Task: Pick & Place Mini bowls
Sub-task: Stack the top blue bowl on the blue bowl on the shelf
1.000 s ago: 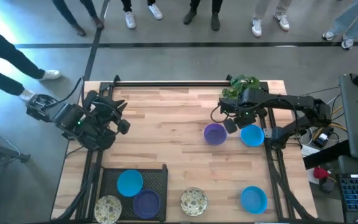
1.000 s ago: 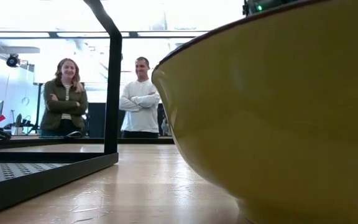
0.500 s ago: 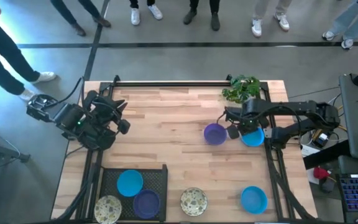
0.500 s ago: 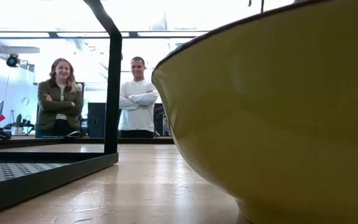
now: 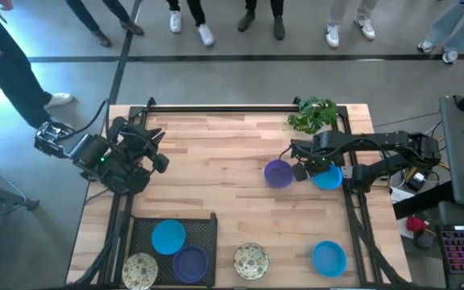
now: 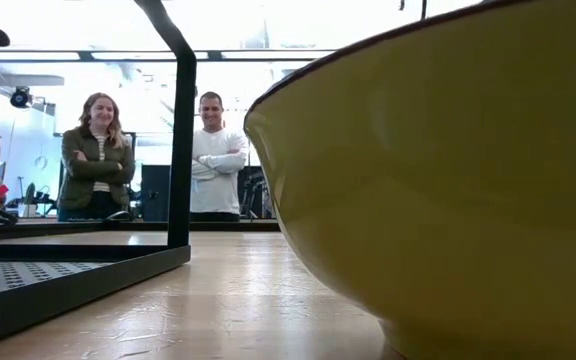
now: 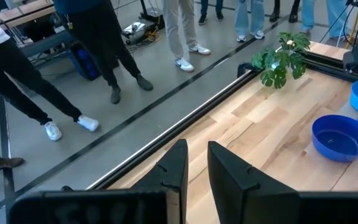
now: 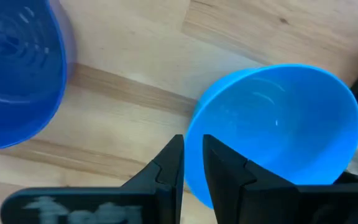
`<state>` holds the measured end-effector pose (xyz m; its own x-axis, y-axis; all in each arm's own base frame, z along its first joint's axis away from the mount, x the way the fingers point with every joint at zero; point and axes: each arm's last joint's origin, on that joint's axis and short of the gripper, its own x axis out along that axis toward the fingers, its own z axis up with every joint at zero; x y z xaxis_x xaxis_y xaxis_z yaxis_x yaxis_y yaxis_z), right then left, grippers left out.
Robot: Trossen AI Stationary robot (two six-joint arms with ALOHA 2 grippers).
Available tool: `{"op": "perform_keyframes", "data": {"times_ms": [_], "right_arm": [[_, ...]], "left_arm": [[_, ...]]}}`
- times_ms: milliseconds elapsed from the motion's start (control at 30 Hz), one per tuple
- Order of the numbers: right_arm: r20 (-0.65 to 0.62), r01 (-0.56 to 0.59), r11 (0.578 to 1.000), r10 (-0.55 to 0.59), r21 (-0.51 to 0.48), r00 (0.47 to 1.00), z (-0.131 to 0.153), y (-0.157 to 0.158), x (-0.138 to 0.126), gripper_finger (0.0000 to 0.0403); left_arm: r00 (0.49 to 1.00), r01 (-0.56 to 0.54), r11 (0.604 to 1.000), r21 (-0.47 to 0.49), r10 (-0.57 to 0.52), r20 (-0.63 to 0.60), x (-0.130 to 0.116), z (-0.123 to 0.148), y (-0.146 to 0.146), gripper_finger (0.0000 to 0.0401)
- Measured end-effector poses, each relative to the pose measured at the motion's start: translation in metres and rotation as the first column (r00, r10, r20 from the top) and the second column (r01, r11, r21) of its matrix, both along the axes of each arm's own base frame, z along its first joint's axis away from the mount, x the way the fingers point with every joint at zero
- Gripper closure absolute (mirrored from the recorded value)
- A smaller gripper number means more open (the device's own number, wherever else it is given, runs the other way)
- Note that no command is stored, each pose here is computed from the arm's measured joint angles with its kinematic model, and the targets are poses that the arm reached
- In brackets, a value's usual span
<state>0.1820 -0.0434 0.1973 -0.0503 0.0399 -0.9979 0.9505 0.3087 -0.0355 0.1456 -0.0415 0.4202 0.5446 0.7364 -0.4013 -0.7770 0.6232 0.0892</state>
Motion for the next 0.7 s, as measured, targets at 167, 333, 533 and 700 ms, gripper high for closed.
{"op": "perform_keyframes", "data": {"times_ms": [167,333,533,700], "right_arm": [[-0.017,0.031,1.0,-0.031,0.002,0.999,-0.006,0.001,-0.003,0.0346],[0.025,0.055,0.998,-0.055,0.004,0.998,-0.011,0.0,0.0,0.0346],[0.03,0.057,0.998,-0.057,0.017,0.998,-0.017,0.001,-0.002,0.0346],[0.008,0.075,0.997,-0.076,0.02,0.997,-0.022,0.002,-0.006,0.0346]], "left_arm": [[1.0,0.0,1.0,0.0,0.0,0.0,0.0,0.0,0.0,0.0346],[1.0,-0.004,1.0,0.008,0.004,0.004,0.0,0.0,0.0,0.0346],[1.0,-0.006,1.0,0.009,0.006,0.004,0.0,0.0,0.0,0.0346],[1.0,-0.008,1.0,0.009,0.008,0.004,0.0,0.0,0.001,0.0346]]}}
